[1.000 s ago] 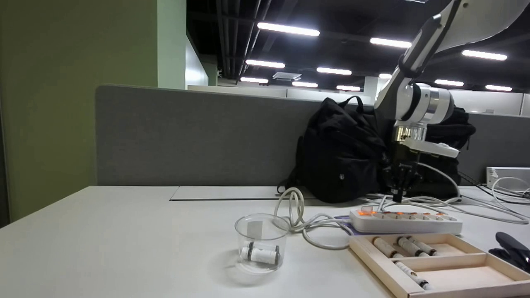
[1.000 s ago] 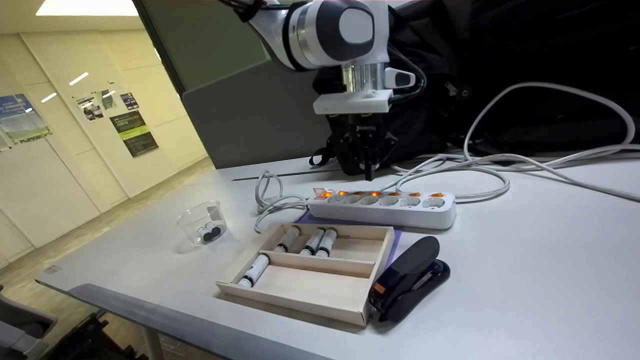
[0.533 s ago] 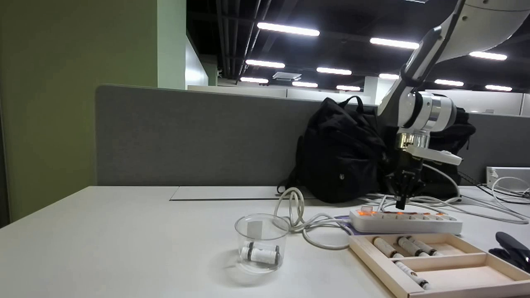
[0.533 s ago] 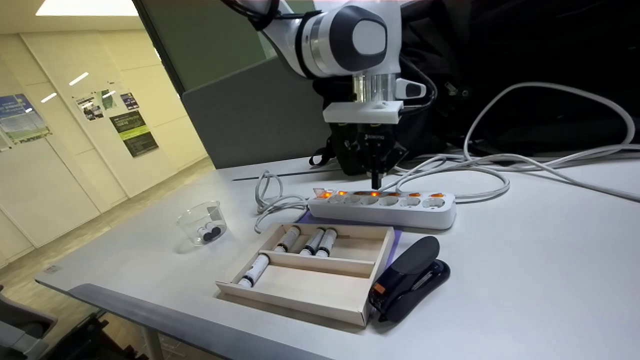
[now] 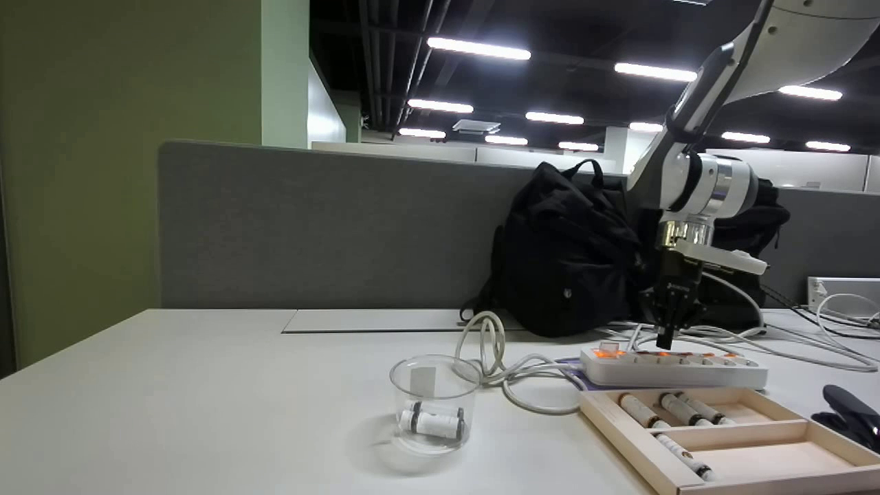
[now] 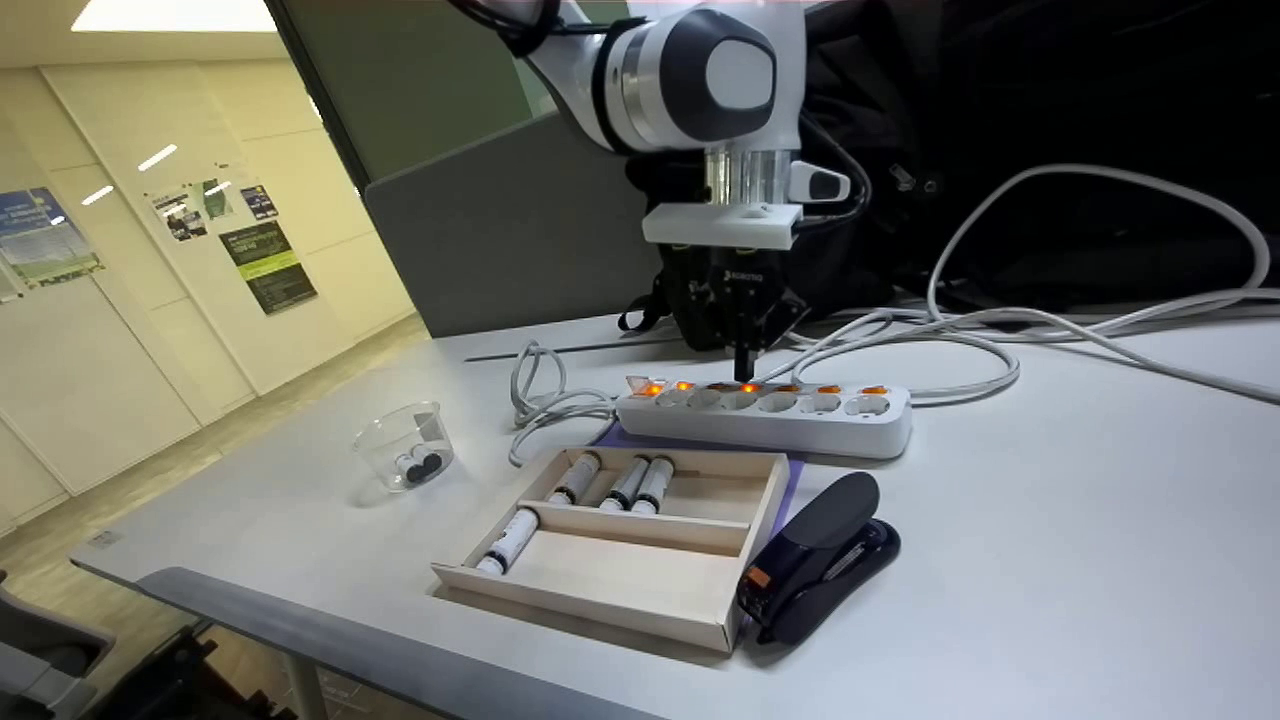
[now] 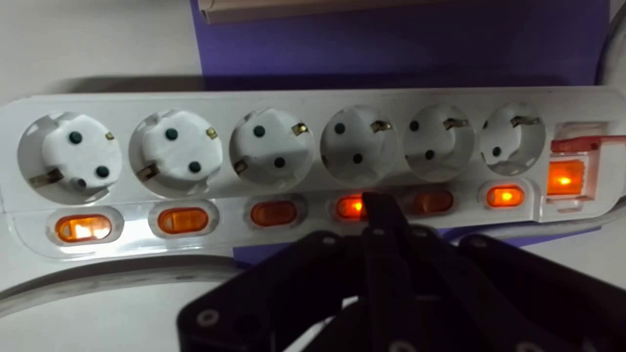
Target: Turn off the fourth switch from the right on the adaptor
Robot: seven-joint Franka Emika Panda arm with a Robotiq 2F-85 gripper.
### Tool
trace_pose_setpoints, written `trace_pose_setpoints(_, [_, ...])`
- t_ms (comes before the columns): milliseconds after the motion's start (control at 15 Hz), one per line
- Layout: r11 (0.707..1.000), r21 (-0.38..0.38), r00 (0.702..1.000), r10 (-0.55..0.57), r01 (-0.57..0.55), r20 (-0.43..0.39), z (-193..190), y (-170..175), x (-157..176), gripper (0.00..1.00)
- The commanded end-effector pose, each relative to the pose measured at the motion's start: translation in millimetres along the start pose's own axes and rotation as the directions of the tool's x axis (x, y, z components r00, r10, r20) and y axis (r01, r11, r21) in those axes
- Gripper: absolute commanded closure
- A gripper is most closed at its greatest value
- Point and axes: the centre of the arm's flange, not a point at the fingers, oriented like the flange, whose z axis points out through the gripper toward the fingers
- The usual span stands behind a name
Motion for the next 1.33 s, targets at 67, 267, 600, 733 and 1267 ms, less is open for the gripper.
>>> trace_pose_setpoints(67, [1.0,0.009,1.0,0.01,-0.01,-0.001,1,3,6,1.0])
trace_pose_setpoints(267, [1.0,0.005,1.0,0.004,-0.004,-0.014,3,3,7,1.0])
trace_pose_setpoints(600, [1.0,-0.012,0.999,-0.006,0.005,-0.043,6,3,8,1.0])
trace_pose_setpoints(733, [1.0,-0.011,0.999,-0.008,0.008,-0.036,8,3,7,1.0])
trace_pose_setpoints(1267, [0.996,-0.076,0.998,-0.057,0.056,-0.019,30,-9,-6,1.0])
